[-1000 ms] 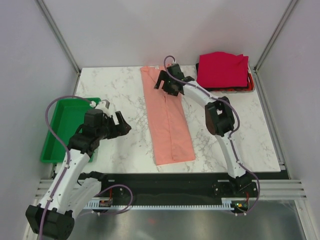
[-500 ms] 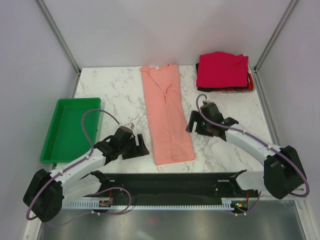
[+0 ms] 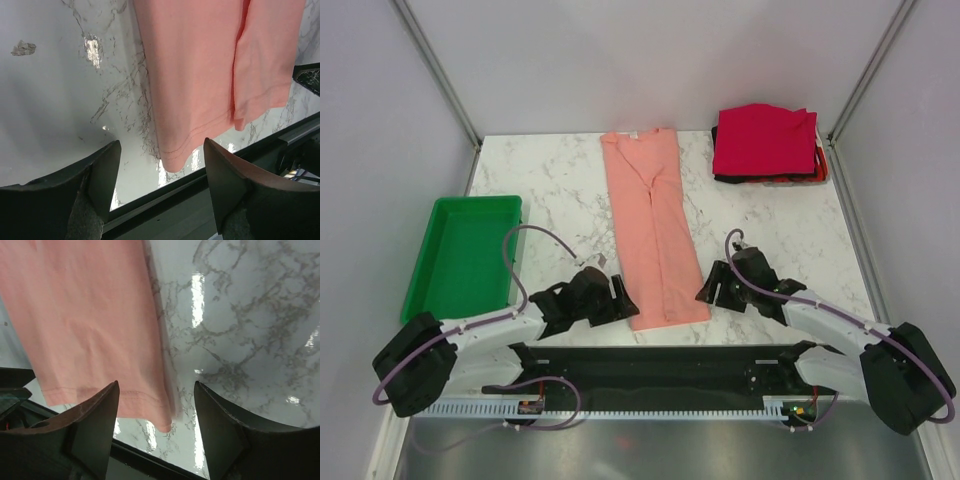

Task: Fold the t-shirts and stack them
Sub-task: Fold the tshirt

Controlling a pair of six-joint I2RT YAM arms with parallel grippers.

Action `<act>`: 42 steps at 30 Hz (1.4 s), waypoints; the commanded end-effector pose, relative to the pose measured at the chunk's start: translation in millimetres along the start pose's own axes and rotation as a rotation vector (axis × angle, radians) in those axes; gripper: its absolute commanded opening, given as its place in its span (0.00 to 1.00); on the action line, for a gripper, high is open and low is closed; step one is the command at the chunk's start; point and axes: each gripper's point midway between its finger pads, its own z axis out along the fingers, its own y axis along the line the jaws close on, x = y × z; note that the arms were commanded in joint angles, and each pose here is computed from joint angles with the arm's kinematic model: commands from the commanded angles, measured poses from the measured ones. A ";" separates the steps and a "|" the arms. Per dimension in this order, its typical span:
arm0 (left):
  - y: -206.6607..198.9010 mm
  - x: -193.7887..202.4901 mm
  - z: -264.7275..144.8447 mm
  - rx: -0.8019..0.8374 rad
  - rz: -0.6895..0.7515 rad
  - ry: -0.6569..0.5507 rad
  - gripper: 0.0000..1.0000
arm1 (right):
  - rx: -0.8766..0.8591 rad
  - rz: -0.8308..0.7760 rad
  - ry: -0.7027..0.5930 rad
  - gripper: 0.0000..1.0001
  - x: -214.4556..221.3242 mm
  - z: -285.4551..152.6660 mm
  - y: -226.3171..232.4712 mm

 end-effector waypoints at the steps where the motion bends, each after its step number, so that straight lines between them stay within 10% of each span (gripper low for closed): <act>1: 15.7 7.0 7.4 -0.067 -0.042 -0.011 0.74 | 0.007 0.023 0.070 0.69 23.9 8.0 -7.9; 11: 14.0 25.1 11.0 -0.079 -0.046 0.019 0.59 | 0.014 0.052 0.098 0.50 49.8 5.2 -14.2; 24: 11.0 22.5 18.6 -0.098 -0.018 0.017 0.02 | 0.030 0.054 0.104 0.08 55.9 6.6 -19.9; 34: -12.9 40.5 -34.4 -0.131 -0.015 -0.028 0.02 | 0.039 0.048 0.134 0.00 83.1 -19.4 -0.7; 42: -48.4 18.2 -77.8 -0.131 0.043 -0.128 0.02 | -0.010 0.036 -0.080 0.00 31.7 -75.1 49.5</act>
